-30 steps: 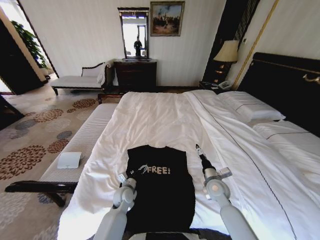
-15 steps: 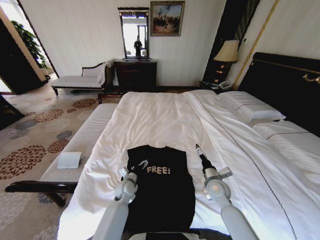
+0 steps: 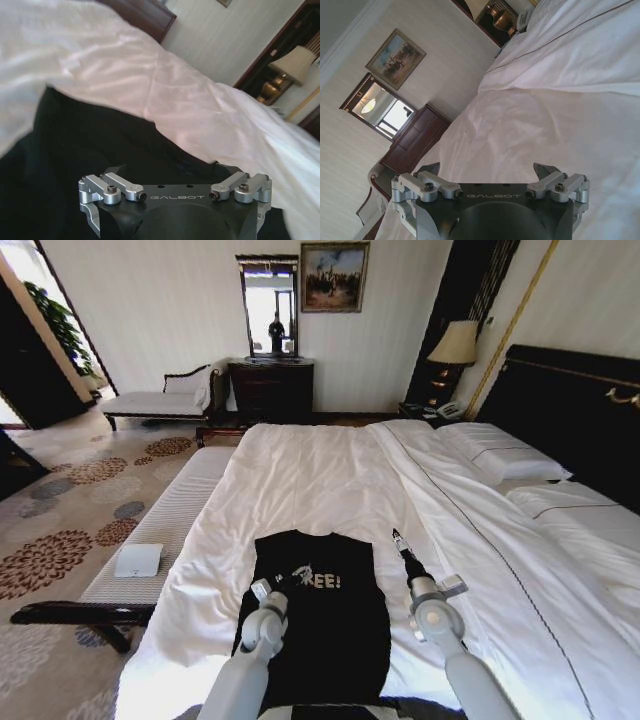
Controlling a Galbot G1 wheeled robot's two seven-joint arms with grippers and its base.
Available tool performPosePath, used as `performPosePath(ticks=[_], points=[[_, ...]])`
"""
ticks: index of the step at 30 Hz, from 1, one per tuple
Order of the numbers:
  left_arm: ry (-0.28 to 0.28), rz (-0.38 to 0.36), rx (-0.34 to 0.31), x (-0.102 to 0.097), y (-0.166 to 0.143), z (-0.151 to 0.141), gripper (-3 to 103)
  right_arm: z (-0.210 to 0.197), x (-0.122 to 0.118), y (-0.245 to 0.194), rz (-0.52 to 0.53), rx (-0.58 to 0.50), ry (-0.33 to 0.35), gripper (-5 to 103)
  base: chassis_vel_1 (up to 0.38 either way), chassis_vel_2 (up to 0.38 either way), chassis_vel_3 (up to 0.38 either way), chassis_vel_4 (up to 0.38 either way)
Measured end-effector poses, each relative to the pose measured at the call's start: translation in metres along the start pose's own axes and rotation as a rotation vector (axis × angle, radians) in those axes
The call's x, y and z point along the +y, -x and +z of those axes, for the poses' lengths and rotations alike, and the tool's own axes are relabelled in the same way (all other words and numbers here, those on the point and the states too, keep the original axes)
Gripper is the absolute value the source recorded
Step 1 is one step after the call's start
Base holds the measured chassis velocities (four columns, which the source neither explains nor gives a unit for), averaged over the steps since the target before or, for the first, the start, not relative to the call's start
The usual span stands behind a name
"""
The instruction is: Fold the clothes on the bed.
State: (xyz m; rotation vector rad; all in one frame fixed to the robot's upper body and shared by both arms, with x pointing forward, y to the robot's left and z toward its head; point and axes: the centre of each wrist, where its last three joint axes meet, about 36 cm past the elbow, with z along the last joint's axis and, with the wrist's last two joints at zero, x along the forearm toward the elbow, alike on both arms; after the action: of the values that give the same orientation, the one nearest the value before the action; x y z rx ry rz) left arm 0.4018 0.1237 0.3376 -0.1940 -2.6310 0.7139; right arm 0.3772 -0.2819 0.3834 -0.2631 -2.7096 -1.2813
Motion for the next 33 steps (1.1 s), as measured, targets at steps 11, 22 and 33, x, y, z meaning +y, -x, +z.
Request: performPosePath(ticks=[11, 22, 33], points=[[0.209, -0.115, 0.044, 0.006, 0.023, 0.018, 98, 0.005, 0.000, 0.003, -0.002, 0.007, 0.007, 100, 0.000, 0.000, 0.000, 0.000], [0.311, -0.187, 0.095, 0.005, 0.028, 0.031, 53, -0.003, -0.003, 0.008, 0.001, -0.006, 0.006, 100, 0.000, 0.000, 0.000, 0.000], [0.295, -0.201, 0.090, 0.015, 0.025, 0.023, 10, 0.000, -0.002, 0.009, 0.003, -0.004, 0.011, 100, 0.000, 0.000, 0.000, 0.000]])
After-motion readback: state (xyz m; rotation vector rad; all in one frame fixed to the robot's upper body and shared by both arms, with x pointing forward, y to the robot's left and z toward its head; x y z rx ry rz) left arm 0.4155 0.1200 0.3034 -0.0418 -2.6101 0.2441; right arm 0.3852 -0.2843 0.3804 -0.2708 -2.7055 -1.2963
